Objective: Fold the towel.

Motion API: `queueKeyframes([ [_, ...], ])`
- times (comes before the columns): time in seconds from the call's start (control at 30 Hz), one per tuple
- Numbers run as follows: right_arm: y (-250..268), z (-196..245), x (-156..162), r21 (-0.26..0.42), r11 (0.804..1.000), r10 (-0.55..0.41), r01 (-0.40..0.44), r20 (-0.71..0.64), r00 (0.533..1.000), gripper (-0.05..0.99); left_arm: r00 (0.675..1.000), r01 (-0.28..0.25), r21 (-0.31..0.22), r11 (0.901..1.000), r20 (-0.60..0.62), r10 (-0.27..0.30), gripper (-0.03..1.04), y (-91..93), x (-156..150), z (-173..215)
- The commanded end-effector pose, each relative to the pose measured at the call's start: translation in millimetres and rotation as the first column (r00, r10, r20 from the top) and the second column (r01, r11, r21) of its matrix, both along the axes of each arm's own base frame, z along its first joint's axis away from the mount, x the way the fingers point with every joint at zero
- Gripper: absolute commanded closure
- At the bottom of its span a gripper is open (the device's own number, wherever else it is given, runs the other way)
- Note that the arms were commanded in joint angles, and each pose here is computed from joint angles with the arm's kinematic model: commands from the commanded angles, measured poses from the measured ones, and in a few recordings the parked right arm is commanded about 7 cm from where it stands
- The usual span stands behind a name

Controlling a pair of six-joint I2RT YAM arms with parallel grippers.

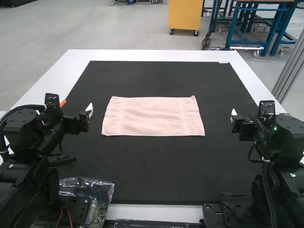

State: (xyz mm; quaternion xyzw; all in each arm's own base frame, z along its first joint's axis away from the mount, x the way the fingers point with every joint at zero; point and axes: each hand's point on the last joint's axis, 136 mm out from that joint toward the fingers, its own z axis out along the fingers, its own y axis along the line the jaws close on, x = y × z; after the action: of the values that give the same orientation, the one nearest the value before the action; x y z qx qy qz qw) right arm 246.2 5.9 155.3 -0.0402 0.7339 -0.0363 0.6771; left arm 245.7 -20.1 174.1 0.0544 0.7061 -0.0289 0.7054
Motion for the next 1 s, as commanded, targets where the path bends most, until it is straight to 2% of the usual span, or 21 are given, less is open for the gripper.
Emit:
queueKeyframes([
  [0.0, 0.7, 0.3, -0.1, -0.007, 1.000, 0.007, -0.007, 0.007, 1.000, 0.02, 1.000, -0.023, 0.009, 0.9997, 0.007, 0.023, 0.04, 4.6, 0.5, -0.2],
  [0.87, 0.7, -0.1, -0.2, -0.007, 1.000, 0.007, -0.007, 0.006, 1.000, 0.02, 1.000, -0.021, 0.009, 0.9997, 0.006, 0.021, 0.04, 4.2, 0.5, -0.6],
  [0.97, 5.9, -0.1, -0.3, -0.005, 0.999, 0.036, -0.036, 0.006, 0.999, 0.02, 1.000, -0.021, 0.009, 0.9997, 0.006, 0.021, 0.04, 4.2, 0.5, -0.6],
])
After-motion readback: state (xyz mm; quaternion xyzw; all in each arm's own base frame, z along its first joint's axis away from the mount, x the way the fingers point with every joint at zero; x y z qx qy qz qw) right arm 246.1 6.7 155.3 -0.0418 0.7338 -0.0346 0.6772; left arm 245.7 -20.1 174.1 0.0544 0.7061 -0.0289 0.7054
